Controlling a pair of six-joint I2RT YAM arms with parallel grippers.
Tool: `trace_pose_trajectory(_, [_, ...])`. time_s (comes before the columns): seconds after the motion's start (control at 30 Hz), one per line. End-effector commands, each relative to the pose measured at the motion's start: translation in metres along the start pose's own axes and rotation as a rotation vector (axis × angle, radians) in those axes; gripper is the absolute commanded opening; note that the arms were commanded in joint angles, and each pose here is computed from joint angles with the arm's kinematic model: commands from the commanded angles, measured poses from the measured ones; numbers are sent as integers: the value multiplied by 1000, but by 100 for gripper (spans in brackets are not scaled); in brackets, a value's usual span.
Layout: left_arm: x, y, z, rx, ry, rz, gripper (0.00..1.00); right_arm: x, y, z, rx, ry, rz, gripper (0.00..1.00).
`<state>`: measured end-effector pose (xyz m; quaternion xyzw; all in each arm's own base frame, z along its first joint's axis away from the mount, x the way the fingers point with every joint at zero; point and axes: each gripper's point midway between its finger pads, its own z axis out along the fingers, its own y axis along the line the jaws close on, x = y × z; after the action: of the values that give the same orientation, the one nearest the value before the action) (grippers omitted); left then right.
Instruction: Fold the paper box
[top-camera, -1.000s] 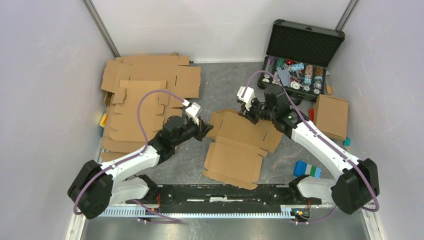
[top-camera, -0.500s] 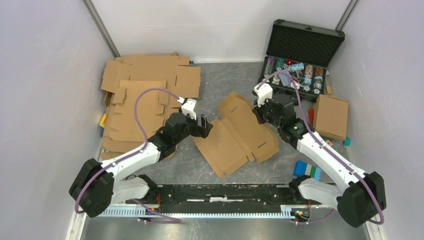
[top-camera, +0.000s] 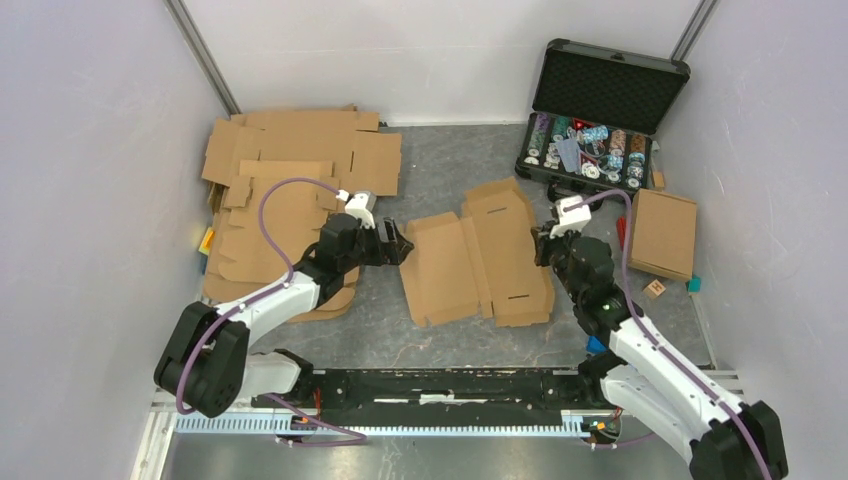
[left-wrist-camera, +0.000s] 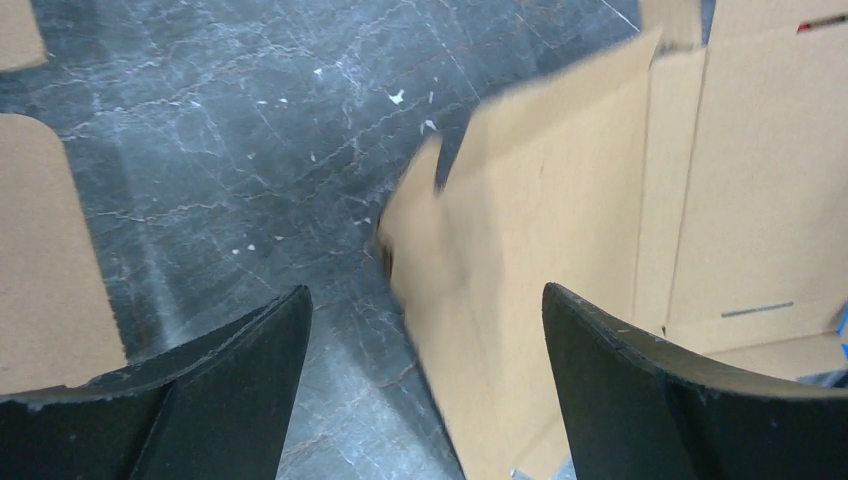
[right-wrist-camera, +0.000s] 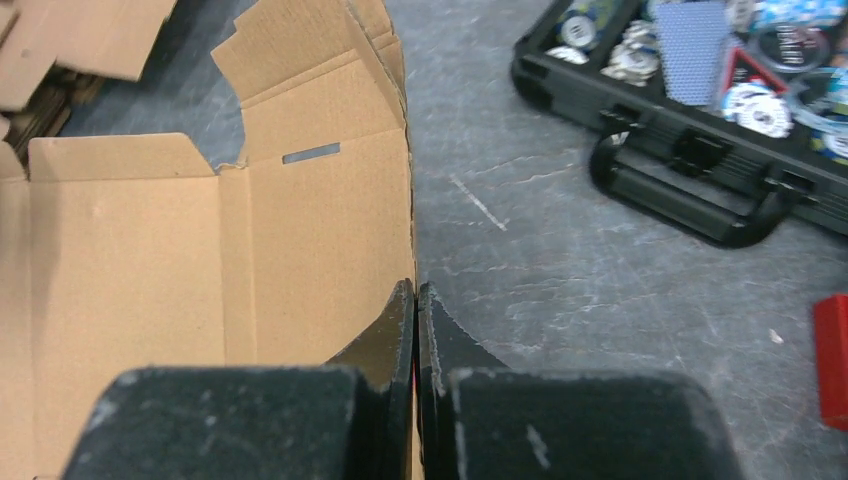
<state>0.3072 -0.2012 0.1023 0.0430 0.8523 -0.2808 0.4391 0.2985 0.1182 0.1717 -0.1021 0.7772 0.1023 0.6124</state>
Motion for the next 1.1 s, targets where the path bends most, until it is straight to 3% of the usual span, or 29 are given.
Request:
trace_pose_trajectory(0.0, [-12, -23, -2, 104, -33, -35, 92, -30, -29, -12, 162, -184, 100, 0])
trace_pose_trajectory(0.23, [-14, -38, -7, 199, -55, -8, 93, -33, -36, -24, 184, -253, 129, 0])
trace_pose_trajectory(0.4, [-1, -33, 7, 179, 29, -26, 88, -35, -29, -32, 129, -339, 141, 0])
trace_pose_trajectory(0.63, [7, -29, 15, 173, 56, -45, 84, -28, -26, -33, 106, -340, 133, 0])
trace_pose_trajectory(0.83, [8, -41, 16, 253, 70, -54, 62, -9, -27, -31, 107, -342, 179, 0])
trace_pose_trajectory(1.07, [-6, -62, 1, 363, 1, -32, 15, 15, -27, -25, 107, -333, 211, 0])
